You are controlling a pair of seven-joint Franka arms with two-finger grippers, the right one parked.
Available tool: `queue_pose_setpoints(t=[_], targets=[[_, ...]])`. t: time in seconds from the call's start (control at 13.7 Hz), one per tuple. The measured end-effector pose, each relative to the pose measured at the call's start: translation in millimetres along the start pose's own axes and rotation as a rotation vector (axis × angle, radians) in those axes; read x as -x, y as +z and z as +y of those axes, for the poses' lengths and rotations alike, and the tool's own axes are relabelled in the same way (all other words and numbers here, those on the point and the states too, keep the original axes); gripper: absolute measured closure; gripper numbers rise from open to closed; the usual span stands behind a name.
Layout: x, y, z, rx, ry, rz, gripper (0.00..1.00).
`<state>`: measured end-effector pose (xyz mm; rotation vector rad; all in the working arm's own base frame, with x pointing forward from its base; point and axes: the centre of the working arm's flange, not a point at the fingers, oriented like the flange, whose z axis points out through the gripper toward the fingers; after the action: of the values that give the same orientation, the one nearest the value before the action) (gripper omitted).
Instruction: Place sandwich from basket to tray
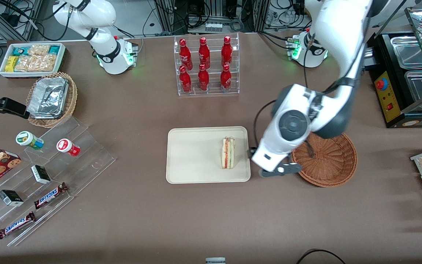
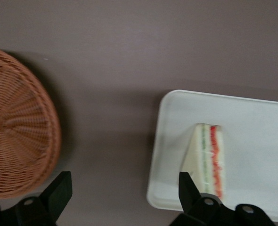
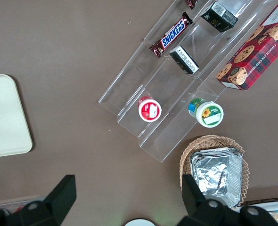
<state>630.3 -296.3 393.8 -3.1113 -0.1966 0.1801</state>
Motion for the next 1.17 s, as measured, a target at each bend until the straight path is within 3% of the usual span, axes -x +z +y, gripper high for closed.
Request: queue_pose_setpoints(t=[0.37,0.66,1.17], targets=[[-30,-30,-98,-0.004,0.022,-0.043,0.0],[-31,-60,-134,0.008,0.01,-0.015,0.0],[-10,-127,-205,0.006,0.095,-0.008,0.0]])
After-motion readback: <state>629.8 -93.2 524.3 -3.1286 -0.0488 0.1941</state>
